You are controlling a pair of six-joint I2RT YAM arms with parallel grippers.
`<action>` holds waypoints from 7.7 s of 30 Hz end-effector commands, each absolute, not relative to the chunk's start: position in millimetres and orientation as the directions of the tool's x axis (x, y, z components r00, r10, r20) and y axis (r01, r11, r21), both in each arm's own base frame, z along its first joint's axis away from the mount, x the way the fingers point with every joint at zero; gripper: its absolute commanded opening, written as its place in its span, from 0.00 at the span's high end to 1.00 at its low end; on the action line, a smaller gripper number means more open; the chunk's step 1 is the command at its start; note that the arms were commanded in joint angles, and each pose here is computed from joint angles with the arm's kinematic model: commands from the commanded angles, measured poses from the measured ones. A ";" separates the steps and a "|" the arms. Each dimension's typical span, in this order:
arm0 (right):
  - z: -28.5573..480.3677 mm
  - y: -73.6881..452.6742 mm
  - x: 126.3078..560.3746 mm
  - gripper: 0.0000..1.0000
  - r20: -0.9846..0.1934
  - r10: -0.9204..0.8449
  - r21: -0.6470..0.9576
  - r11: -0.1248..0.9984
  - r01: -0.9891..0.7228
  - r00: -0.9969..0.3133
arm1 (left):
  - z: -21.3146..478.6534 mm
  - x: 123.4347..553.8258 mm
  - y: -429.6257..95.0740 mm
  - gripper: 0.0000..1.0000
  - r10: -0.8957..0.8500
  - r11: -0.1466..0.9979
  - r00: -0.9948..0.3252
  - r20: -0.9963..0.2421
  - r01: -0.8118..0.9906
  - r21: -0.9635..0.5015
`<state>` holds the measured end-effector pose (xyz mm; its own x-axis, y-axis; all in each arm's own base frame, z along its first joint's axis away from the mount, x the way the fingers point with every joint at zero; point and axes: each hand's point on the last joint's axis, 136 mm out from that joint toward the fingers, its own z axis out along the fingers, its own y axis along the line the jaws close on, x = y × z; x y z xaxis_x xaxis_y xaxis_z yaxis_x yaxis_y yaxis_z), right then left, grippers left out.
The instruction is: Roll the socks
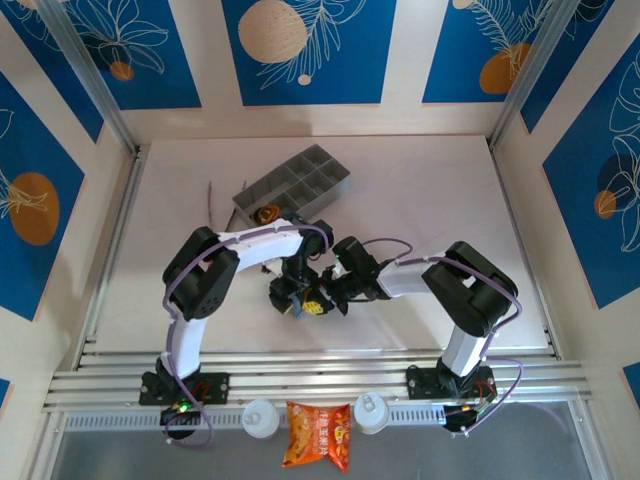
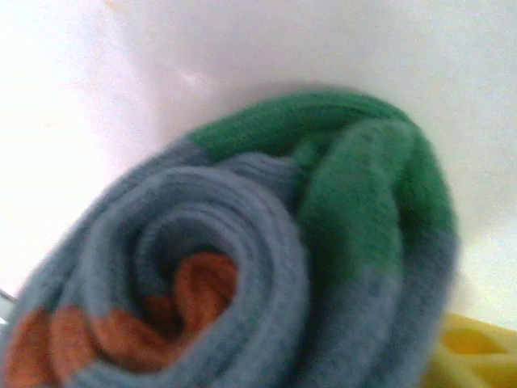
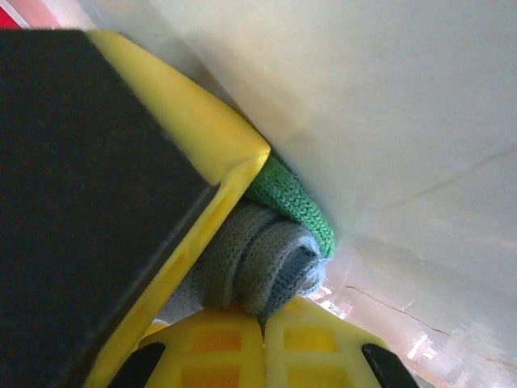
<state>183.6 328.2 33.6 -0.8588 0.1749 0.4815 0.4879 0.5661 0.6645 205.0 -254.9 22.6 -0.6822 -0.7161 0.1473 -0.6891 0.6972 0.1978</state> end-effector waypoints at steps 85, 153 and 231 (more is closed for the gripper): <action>274.9 341.3 393.1 0.77 0.574 0.488 0.780 -0.084 0.619 -0.657 | 268.9 380.3 -288.2 1.00 -0.676 -0.033 -0.723 0.145 -0.168 -0.985; 314.9 166.0 303.0 0.48 -0.627 0.247 0.553 0.809 -0.199 -0.739 | 97.4 468.1 -218.6 1.00 -0.097 0.985 -0.769 -0.632 -0.166 0.051; 121.8 26.7 335.3 0.01 -0.923 0.044 0.083 0.993 -0.088 -0.383 | 115.9 326.4 41.2 0.00 -0.120 0.937 -0.315 -0.941 -0.348 -0.002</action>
